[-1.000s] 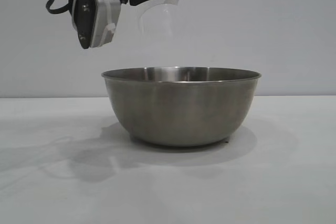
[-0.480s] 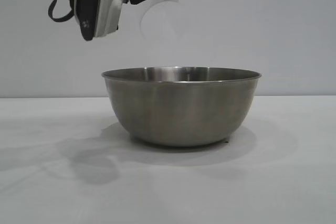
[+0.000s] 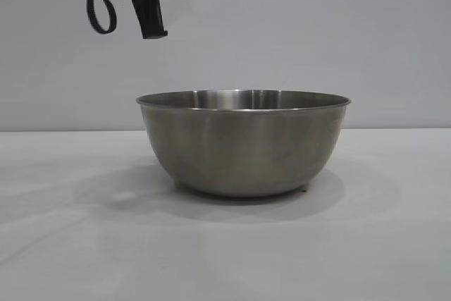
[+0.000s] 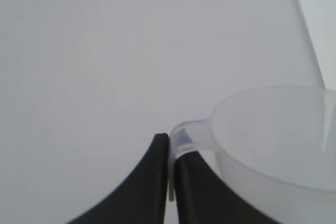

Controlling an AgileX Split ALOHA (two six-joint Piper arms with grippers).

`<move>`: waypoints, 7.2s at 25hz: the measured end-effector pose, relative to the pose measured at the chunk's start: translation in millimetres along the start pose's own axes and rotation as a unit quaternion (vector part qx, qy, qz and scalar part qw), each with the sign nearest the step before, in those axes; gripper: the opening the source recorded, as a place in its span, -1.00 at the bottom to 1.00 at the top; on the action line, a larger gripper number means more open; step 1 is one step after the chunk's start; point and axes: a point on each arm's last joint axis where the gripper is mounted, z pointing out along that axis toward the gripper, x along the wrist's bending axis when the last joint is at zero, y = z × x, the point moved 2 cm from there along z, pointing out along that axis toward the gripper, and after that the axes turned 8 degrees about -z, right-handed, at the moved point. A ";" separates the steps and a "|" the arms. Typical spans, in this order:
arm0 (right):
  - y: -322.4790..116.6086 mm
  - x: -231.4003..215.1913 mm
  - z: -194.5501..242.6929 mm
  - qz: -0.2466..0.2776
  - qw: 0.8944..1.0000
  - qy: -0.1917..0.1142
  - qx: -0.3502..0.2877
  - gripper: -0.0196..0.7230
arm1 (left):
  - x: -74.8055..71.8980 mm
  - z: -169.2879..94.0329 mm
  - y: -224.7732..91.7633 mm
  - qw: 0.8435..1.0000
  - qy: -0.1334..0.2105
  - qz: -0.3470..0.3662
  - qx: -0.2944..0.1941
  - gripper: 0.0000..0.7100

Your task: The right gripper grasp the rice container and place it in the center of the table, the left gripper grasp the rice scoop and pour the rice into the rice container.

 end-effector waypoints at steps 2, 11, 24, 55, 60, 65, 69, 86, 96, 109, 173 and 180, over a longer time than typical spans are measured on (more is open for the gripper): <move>0.0 0.0 0.0 0.000 1.000 0.000 0.000 0.56 | 9.3 -1.1 -11.0 0.993 0.047 -0.100 0.045 -1.00; 0.0 0.0 0.0 0.000 1.000 0.000 0.000 0.56 | 17.9 -25.6 -47.2 0.897 0.193 -0.368 0.154 -1.00; 0.0 0.0 0.0 0.000 1.000 0.000 0.000 0.56 | -28.9 -61.4 -85.5 0.816 0.227 -0.467 0.255 -1.00; 0.1 0.2 0.0 0.000 1.000 0.001 0.000 0.56 | -93.8 -112.2 -103.6 0.774 0.164 -0.504 0.346 -1.00; 0.1 0.2 0.0 0.000 1.000 0.001 0.000 0.56 | -93.8 -112.2 -103.6 0.774 0.164 -0.504 0.346 -1.00; 0.1 0.2 0.0 0.000 1.000 0.001 0.000 0.56 | -94.7 -111.7 -102.9 0.776 0.158 -0.504 0.345 -0.65; 0.1 0.2 0.0 0.000 1.000 0.001 0.000 0.56 | -96.3 -111.9 -101.5 0.778 0.149 -0.504 0.344 -0.46; 0.1 0.2 0.0 0.000 1.000 0.001 0.000 0.56 | -87.6 -154.6 -76.6 0.773 0.122 -0.500 0.371 -0.48; 0.1 0.2 0.0 0.000 1.000 0.001 0.000 0.56 | -62.6 -162.2 -36.3 0.807 0.071 -0.503 0.300 -0.24; 0.1 0.2 0.0 0.000 1.000 0.001 0.000 0.56 | -23.5 -154.3 3.3 0.818 0.072 -0.540 0.186 0.10; 0.1 0.2 0.0 0.001 1.000 0.001 0.000 0.56 | 68.0 -350.0 133.3 0.759 -0.023 -0.510 0.403 0.17; 0.1 0.2 0.0 0.002 1.000 0.001 0.000 0.56 | 59.8 -363.2 134.5 0.758 -0.025 -0.516 0.399 0.17</move>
